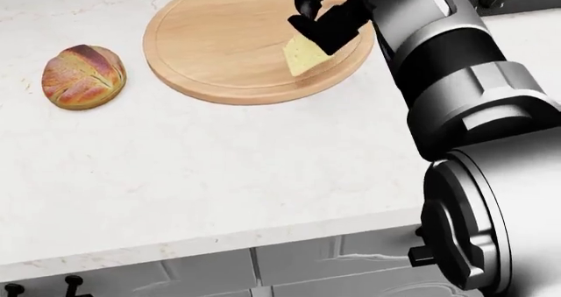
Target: Place the bread and cheese on the cutting board.
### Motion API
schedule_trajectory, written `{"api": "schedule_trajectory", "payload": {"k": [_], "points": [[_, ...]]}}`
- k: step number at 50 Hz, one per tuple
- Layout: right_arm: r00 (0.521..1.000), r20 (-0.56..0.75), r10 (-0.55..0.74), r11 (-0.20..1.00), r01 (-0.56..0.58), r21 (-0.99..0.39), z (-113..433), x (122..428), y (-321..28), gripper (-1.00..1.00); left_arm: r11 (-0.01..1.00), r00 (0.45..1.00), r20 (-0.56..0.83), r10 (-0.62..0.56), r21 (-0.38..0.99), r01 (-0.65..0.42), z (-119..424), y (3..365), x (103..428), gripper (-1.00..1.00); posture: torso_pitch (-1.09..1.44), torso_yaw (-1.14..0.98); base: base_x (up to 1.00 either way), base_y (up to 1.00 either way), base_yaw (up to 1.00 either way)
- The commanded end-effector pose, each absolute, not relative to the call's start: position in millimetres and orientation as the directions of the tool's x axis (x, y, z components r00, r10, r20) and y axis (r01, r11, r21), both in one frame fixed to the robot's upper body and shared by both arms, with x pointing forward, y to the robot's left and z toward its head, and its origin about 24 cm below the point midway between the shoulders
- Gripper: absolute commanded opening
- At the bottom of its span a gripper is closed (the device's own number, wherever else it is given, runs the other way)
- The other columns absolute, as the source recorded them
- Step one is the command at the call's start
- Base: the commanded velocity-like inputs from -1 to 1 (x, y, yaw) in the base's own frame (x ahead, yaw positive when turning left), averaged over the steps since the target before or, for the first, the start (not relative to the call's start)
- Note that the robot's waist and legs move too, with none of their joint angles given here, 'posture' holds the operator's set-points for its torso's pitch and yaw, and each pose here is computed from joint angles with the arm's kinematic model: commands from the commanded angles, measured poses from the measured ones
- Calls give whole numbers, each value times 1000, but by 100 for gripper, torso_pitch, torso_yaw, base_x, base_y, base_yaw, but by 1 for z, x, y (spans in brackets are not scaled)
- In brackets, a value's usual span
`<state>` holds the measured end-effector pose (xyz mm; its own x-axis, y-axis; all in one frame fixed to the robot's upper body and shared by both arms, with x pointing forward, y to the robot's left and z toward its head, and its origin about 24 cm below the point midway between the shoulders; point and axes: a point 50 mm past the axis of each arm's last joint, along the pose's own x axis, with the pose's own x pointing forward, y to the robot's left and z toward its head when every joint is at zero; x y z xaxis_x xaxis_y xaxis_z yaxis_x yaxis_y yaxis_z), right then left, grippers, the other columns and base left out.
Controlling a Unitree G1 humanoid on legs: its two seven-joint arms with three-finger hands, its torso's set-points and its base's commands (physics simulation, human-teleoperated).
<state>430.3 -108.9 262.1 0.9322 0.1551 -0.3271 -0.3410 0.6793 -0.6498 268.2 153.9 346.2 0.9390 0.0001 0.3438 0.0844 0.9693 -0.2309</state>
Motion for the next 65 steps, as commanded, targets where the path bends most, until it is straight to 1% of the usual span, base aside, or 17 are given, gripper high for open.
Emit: {"api": "schedule_trajectory", "payload": {"k": [1, 7, 10, 17, 20, 30, 32, 34, 35, 36, 52, 56, 60, 65], "points": [[964, -205, 167, 677, -264, -687, 294, 429, -104, -100, 965, 914, 406, 13, -244, 95, 358, 156, 261, 100, 0, 0, 0, 0, 0], [982, -135, 135, 677, -190, -711, 296, 430, -106, -100, 965, 914, 406, 13, -244, 95, 359, 156, 261, 100, 0, 0, 0, 0, 0], [985, -121, 125, 671, -174, -721, 293, 431, -106, -100, 965, 913, 407, 12, -244, 96, 359, 156, 261, 100, 0, 0, 0, 0, 0], [995, -42, 92, 632, -91, -770, 289, 433, -104, -100, 965, 914, 407, 9, -242, 99, 359, 156, 259, 100, 0, 0, 0, 0, 0], [995, -38, 94, 623, -88, -777, 284, 433, -103, -100, 965, 913, 407, 8, -242, 99, 358, 156, 260, 100, 0, 0, 0, 0, 0], [994, 42, 98, 626, -29, -779, 291, 433, -99, -100, 966, 914, 406, 7, -240, 99, 358, 155, 261, 100, 0, 0, 0, 0, 0], [994, 46, 95, 629, -24, -777, 292, 432, -99, -100, 965, 914, 407, 7, -241, 100, 359, 155, 260, 100, 0, 0, 0, 0, 0], [994, 19, 107, 632, -53, -773, 289, 433, -99, -100, 965, 913, 407, 6, -241, 101, 359, 155, 260, 100, 0, 0, 0, 0, 0], [994, 12, 106, 622, -57, -781, 288, 433, -99, -5, 965, 913, 407, 6, -241, 101, 359, 155, 260, 100, 0, 0, 0, 0, 0], [994, -3, 109, 630, -72, -774, 288, 433, -99, 100, 965, 913, 407, 8, -242, 100, 359, 155, 260, 100, 0, 0, 0, 0, 0], [995, -6, 103, 623, -69, -779, 287, 433, -100, 100, 965, 913, 408, 6, -242, 102, 359, 155, 260, 100, 0, 0, 0, 0, 0], [994, 26, 105, 641, -48, -766, 294, 432, -100, 100, 965, 913, 409, 6, -242, 102, 359, 155, 260, 100, 0, 0, 0, 0, 0], [989, 86, 122, 680, -20, -732, 306, 431, -98, 100, 965, 913, 409, 7, -242, 101, 359, 155, 260, 100, 0, 0, 0, 0, 0], [987, 123, 107, 706, 12, -708, 315, 430, -103, 100, 965, 913, 408, 7, -242, 101, 358, 155, 260, 100, 0, 0, 0, 0, 0]]}}
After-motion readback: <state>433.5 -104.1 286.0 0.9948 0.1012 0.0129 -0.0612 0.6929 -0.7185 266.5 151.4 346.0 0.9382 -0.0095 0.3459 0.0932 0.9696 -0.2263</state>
